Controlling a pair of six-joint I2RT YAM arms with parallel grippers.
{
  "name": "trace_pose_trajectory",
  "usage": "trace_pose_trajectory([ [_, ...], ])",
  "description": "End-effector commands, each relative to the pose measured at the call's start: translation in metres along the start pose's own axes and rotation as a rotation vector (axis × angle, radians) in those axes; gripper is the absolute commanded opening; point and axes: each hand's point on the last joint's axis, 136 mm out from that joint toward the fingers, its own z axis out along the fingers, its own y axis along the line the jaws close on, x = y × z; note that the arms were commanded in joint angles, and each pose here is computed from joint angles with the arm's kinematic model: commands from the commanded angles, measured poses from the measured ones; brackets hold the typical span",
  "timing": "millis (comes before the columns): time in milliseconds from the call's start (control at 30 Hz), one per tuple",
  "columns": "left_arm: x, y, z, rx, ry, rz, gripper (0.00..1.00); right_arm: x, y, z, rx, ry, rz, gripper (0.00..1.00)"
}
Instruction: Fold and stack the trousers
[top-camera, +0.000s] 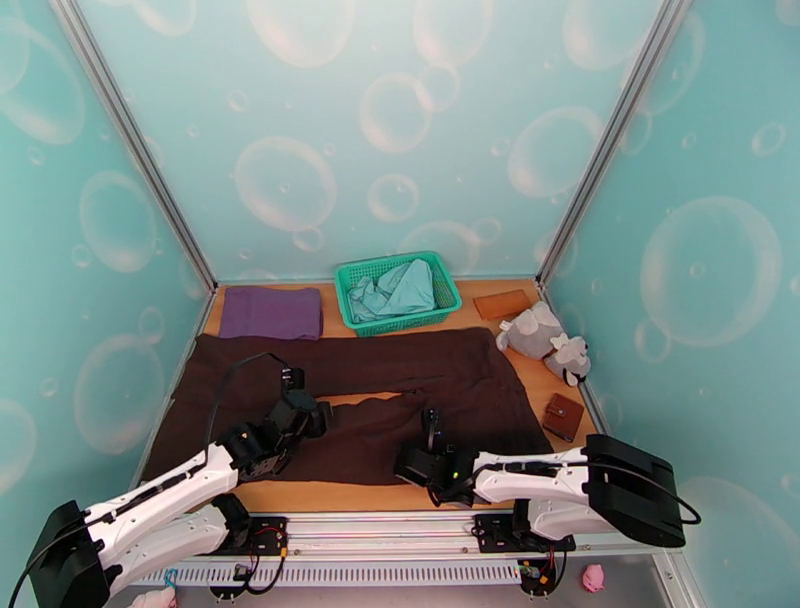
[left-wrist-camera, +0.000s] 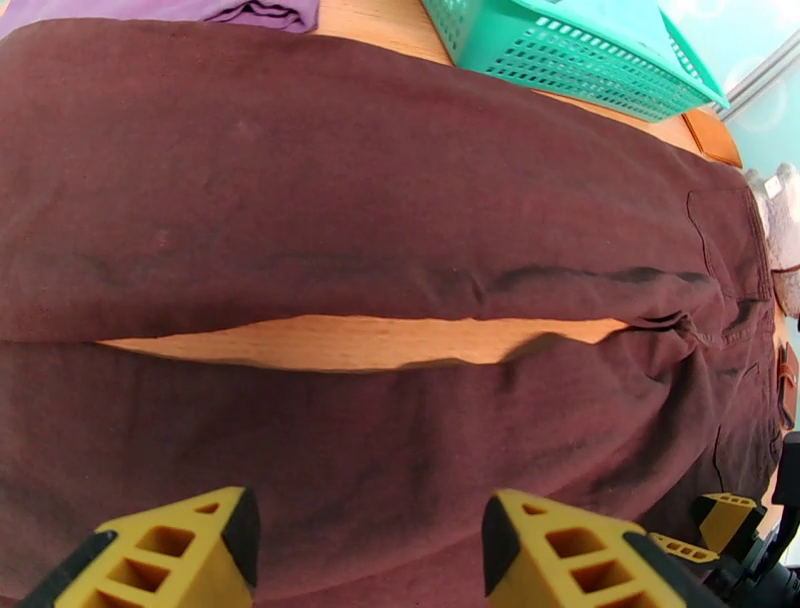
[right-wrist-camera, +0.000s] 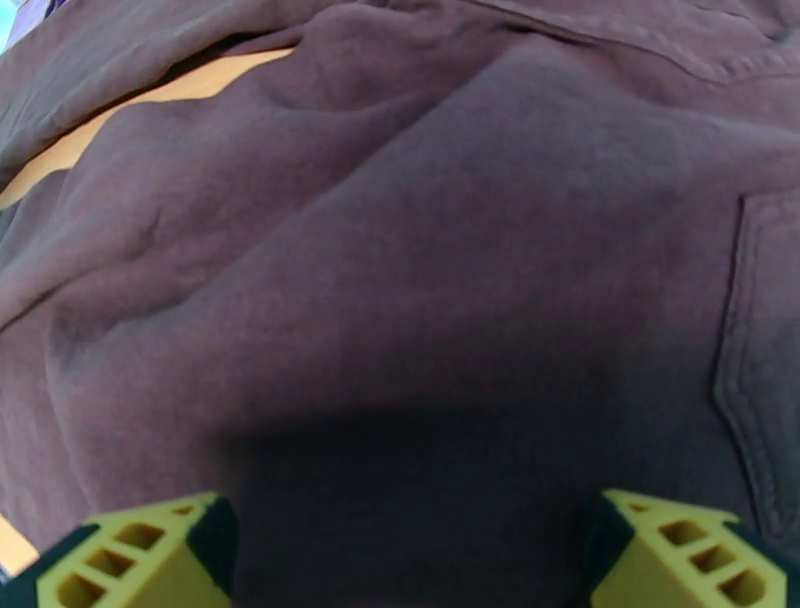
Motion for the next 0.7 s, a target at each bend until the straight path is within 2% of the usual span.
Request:
trace_pose_trajectory([
  [0,-0.022,0.003,-0.011,-0.051,-0.083,-0.021,0.63,0.054,-0.028,0.004,0.115,0.169,0.095,0.96],
  [200,-0.041,0.013,-0.028,-0.090,-0.152,-0.010,0.64,0.083,-0.039,-0.011,0.215,0.211,0.131,0.96],
  [400,-0.036,0.031,-0.027,-0.167,-0.162,-0.007,0.65,0.097,-0.061,-0.020,0.316,0.224,0.139,0.98],
  [567,-0.025,0.047,-0.018,-0.226,-0.139,-0.046,0.63,0.080,-0.063,-0.029,0.336,0.164,0.127,0.99],
  [667,-0.022,0.055,-0.015,-0.240,-0.134,-0.068,0.63,0.045,-0.052,-0.050,0.331,0.064,0.095,0.99],
])
